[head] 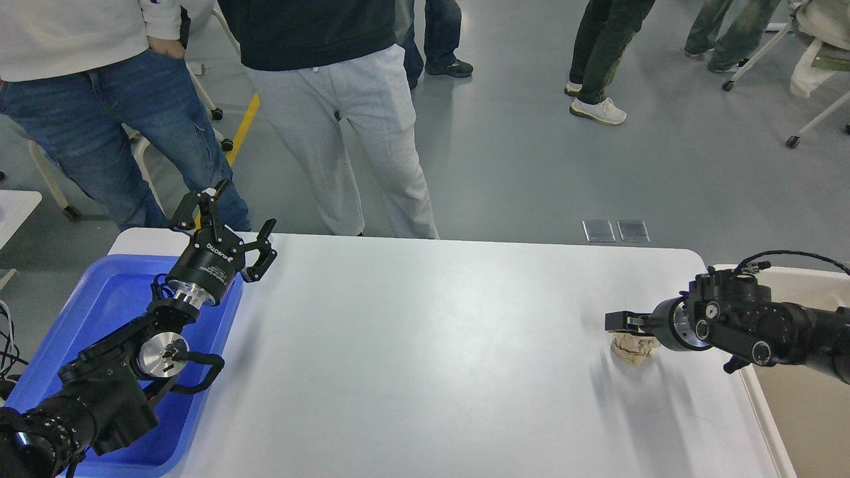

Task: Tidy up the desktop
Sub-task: 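Lower the right gripper onto the paper ball and close on it, then lift the paper ball with the right gripper toward the beige bin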

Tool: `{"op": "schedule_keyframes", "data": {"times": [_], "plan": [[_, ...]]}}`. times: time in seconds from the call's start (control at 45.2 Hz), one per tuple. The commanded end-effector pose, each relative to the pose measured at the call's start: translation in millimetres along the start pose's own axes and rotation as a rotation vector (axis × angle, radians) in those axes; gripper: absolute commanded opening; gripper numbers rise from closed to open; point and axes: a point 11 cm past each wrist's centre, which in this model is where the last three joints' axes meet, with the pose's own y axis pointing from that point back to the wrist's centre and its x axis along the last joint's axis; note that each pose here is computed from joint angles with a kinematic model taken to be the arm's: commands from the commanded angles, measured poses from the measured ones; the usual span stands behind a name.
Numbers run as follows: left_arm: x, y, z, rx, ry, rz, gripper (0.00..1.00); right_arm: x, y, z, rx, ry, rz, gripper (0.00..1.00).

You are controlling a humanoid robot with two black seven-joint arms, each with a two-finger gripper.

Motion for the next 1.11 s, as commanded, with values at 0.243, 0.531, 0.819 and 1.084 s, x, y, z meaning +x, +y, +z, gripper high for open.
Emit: {"op": "schedule_keyframes", "data": {"times": [0.243,0.531,0.819,1.084], "plan": [[0.0,0.0,0.0,0.0,0.0,0.0,1.0,-19.9,-12.6,0.2,-0.013,0.001,-0.024,1.0],[0.0,0.0,0.0,0.0,0.0,0.0,1.0,-18.3,-15.1,5.7,-0.034,-0.003,-0.009,0.99],[0.0,0.0,0.0,0.0,0.0,0.0,1.0,-19.6,-15.9,8.0,-0.038,-0.007,-0.008,0.92],[-0.1,0.0,-0.1,0.001,-0.001,-0.001,1.0,-21.1,-20.9,9.5,-0.047,-0.004,0.0,0.7]]}}
